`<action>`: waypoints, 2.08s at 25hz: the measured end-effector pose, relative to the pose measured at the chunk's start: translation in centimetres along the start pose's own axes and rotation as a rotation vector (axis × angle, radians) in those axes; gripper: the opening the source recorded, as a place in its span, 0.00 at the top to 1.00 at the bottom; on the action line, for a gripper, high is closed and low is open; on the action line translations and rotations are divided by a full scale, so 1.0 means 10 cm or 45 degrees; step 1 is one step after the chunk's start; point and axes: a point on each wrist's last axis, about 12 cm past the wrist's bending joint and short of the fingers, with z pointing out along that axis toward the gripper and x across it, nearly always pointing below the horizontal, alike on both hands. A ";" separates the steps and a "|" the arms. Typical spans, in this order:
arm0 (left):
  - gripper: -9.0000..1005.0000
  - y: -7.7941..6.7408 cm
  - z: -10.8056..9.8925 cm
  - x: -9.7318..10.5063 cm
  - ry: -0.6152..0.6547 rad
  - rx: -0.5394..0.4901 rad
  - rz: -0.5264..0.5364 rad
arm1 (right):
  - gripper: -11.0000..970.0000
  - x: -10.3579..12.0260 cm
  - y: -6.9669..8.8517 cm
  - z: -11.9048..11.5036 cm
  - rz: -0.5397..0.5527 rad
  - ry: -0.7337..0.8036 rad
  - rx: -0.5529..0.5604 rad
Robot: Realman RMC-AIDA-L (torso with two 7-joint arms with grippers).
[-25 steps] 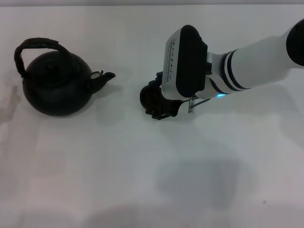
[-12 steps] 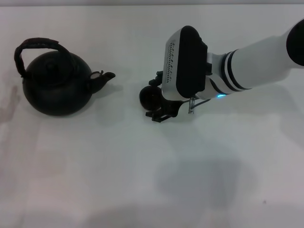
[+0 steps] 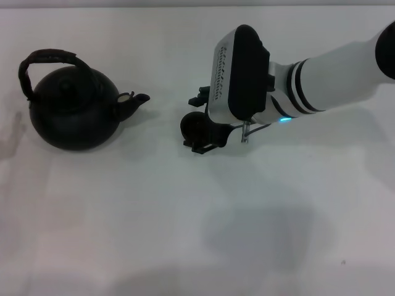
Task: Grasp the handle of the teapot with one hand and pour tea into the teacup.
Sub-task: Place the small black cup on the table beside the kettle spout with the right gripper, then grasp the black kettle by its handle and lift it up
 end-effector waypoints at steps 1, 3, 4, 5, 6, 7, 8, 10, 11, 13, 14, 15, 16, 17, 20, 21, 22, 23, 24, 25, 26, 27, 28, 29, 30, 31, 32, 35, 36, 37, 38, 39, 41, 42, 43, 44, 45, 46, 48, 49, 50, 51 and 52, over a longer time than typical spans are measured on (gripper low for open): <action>0.12 0.00 -0.01 0.00 0.001 -0.002 0.001 | 0.10 -0.01 -0.01 -0.03 0.013 -0.010 -0.009; 0.12 0.00 -0.01 0.00 0.002 -0.002 0.002 | 0.10 -0.01 -0.01 -0.05 0.023 -0.016 -0.015; 0.12 0.00 -0.01 0.00 0.002 -0.003 0.002 | 0.10 -0.02 -0.02 -0.07 0.030 -0.023 -0.020; 0.12 0.00 -0.01 0.00 0.002 -0.003 0.002 | 0.10 -0.03 -0.02 -0.09 0.037 -0.031 -0.024; 0.12 0.00 -0.01 0.00 0.002 -0.003 0.002 | 0.10 -0.02 -0.03 -0.11 0.046 -0.042 -0.021; 0.12 0.00 -0.01 0.00 0.001 -0.002 0.003 | 0.10 -0.03 -0.04 -0.15 0.054 -0.058 -0.017; 0.12 0.00 0.00 0.00 0.000 -0.001 0.003 | 0.10 -0.02 -0.06 -0.18 0.062 -0.073 -0.009; 0.12 0.00 0.01 0.00 -0.002 0.001 0.003 | 0.10 -0.02 -0.09 -0.26 0.078 -0.105 0.005; 0.12 0.00 0.01 0.00 -0.002 0.002 0.003 | 0.10 -0.02 -0.11 -0.31 0.089 -0.127 0.016; 0.12 0.00 0.01 -0.01 -0.003 0.002 0.003 | 0.10 -0.02 -0.15 -0.44 0.111 -0.170 0.033; 0.12 0.00 0.01 -0.01 -0.004 0.003 0.003 | 0.10 -0.02 -0.18 -0.51 0.122 -0.190 0.041; 0.12 0.00 0.01 -0.01 -0.005 0.004 0.003 | 0.11 -0.02 -0.20 -0.59 0.134 -0.218 0.053; 0.12 0.00 0.01 -0.01 -0.007 0.004 0.002 | 0.11 -0.02 -0.22 -0.67 0.148 -0.250 0.069; 0.12 -0.01 0.00 -0.01 -0.007 0.004 0.001 | 0.11 -0.01 -0.24 -0.74 0.163 -0.280 0.083; 0.12 -0.01 -0.02 0.00 -0.008 0.003 -0.002 | 0.11 0.05 -0.31 -0.99 0.222 -0.396 0.120; 0.12 -0.01 -0.02 0.00 -0.008 0.002 -0.003 | 0.11 0.08 -0.34 -1.07 0.250 -0.442 0.134; 0.12 -0.01 -0.03 0.00 -0.008 0.001 -0.005 | 0.11 0.14 -0.37 -1.15 0.286 -0.491 0.153; 0.12 -0.01 -0.04 0.01 -0.009 0.002 -0.006 | 0.11 0.19 -0.40 -1.22 0.319 -0.537 0.170; 0.12 -0.02 -0.05 0.01 -0.009 0.005 -0.006 | 0.11 0.27 -0.43 -1.29 0.368 -0.591 0.194; 0.12 -0.02 -0.06 0.01 -0.009 0.007 -0.007 | 0.11 0.34 -0.45 -1.35 0.404 -0.631 0.218; 0.12 -0.03 -0.07 0.02 -0.010 0.013 -0.010 | 0.11 0.42 -0.47 -1.41 0.442 -0.676 0.238; 0.12 -0.04 -0.09 0.02 -0.012 0.017 -0.012 | 0.11 0.51 -0.49 -1.47 0.478 -0.706 0.264; 0.12 -0.05 -0.10 0.02 -0.015 0.021 -0.016 | 0.11 0.60 -0.51 -1.51 0.520 -0.744 0.283; 0.12 -0.05 -0.11 0.02 -0.017 0.022 -0.018 | 0.11 0.69 -0.52 -1.55 0.558 -0.781 0.306; 0.12 -0.05 -0.12 0.02 -0.018 0.022 -0.020 | 0.11 0.78 -0.52 -1.58 0.593 -0.810 0.325; 0.12 -0.05 -0.13 0.03 -0.017 0.022 -0.023 | 0.11 0.87 -0.52 -1.60 0.628 -0.848 0.347; 0.12 -0.06 -0.13 0.03 -0.017 0.023 -0.026 | 0.11 0.97 -0.51 -1.60 0.670 -0.882 0.372; 0.12 -0.09 -0.14 0.04 -0.015 0.040 -0.036 | 0.11 1.22 -0.45 -1.60 0.766 -0.984 0.438; 0.12 -0.10 -0.14 0.04 -0.016 0.046 -0.037 | 0.11 1.28 -0.43 -1.59 0.780 -1.003 0.453; 0.12 -0.11 -0.14 0.04 -0.017 0.053 -0.038 | 0.11 1.34 -0.40 -1.59 0.800 -1.021 0.468; 0.12 -0.11 -0.14 0.04 -0.017 0.053 -0.038 | 0.11 1.40 -0.38 -1.58 0.815 -1.028 0.484; 0.12 -0.12 -0.14 0.04 -0.023 0.068 -0.038 | 0.11 1.46 -0.35 -1.57 0.836 -1.032 0.499; 0.12 -0.13 -0.15 0.03 -0.029 0.075 -0.038 | 0.11 1.54 -0.31 -1.56 0.870 -1.034 0.527; 0.12 -0.14 -0.16 0.02 -0.038 0.087 -0.038 | 0.11 1.59 -0.29 -1.56 0.883 -1.034 0.543; 0.12 -0.15 -0.17 0.02 -0.044 0.096 -0.038 | 0.11 1.62 -0.28 -1.55 0.892 -1.033 0.557; 0.12 -0.16 -0.19 0.02 -0.049 0.107 -0.038 | 0.11 1.66 -0.26 -1.56 0.905 -1.035 0.576; 0.12 -0.17 -0.21 0.01 -0.054 0.121 -0.038 | 0.11 1.70 -0.25 -1.56 0.917 -1.036 0.593; 0.12 -0.18 -0.23 0.01 -0.057 0.132 -0.039 | 0.11 1.72 -0.24 -1.57 0.924 -1.038 0.611; 0.12 -0.19 -0.27 0.01 -0.069 0.150 -0.041 | 0.11 1.76 -0.24 -1.58 0.927 -1.037 0.633; 0.12 -0.19 -0.31 0.01 -0.077 0.158 -0.043 | 0.11 1.76 -0.24 -1.58 0.926 -1.034 0.640; 0.12 -0.20 -0.34 0.00 -0.086 0.167 -0.044 | 0.11 1.77 -0.24 -1.59 0.926 -1.030 0.646; 0.12 -0.21 -0.36 0.00 -0.093 0.176 -0.046 | 0.11 1.77 -0.25 -1.59 0.926 -1.028 0.648; 0.12 -0.21 -0.37 -0.01 -0.096 0.181 -0.047 | 0.11 1.77 -0.25 -1.59 0.928 -1.024 0.653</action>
